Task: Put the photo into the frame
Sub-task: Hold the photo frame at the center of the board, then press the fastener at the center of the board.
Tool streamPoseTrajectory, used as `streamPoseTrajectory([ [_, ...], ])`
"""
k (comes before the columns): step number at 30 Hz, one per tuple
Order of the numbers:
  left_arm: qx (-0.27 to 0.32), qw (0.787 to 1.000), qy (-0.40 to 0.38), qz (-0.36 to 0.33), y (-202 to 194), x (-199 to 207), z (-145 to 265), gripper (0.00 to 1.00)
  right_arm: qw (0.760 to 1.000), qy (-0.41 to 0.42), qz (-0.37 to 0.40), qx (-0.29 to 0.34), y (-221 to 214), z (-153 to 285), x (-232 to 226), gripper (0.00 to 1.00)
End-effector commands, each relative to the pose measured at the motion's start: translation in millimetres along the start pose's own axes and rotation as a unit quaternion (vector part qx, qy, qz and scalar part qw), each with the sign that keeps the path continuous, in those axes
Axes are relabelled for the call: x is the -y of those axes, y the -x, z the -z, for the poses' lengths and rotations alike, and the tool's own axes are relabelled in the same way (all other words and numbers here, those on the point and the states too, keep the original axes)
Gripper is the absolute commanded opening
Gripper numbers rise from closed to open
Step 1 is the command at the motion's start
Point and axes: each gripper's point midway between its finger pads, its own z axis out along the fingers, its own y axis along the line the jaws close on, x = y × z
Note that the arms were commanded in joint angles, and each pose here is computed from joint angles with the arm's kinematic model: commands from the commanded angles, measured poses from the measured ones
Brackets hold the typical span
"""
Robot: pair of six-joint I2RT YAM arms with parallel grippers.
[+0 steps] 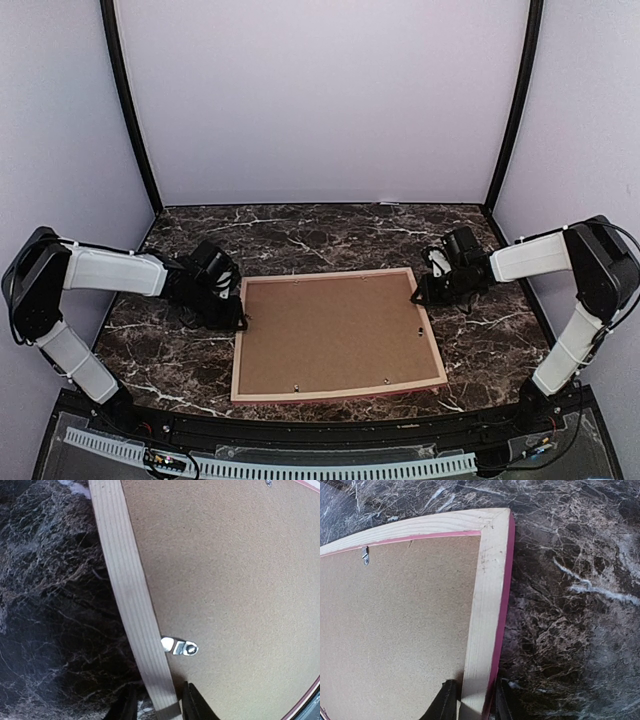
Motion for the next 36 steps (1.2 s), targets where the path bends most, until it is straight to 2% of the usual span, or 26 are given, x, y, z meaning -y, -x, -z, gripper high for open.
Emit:
streamPoseTrajectory([
  [1,-0.005,1.0,-0.008,0.007,-8,0,3,0.29,0.998,-0.022,-0.008,-0.063,-40,-11,14,0.29],
  [7,0.007,1.0,-0.014,0.02,-3,3,3,0.2,0.998,-0.031,-0.007,-0.048,-34,0,14,0.46],
  [14,0.024,0.998,-0.021,0.051,-5,0,0,0.16,0.999,-0.04,-0.008,-0.027,-28,21,12,0.62],
  [28,0.041,0.997,-0.018,0.06,-3,0,0,0.14,0.999,-0.012,-0.047,-0.021,-66,55,-1,0.68],
  [36,0.047,0.997,-0.016,0.055,-1,2,2,0.14,0.998,-0.017,-0.051,-0.028,-86,54,-8,0.69],
])
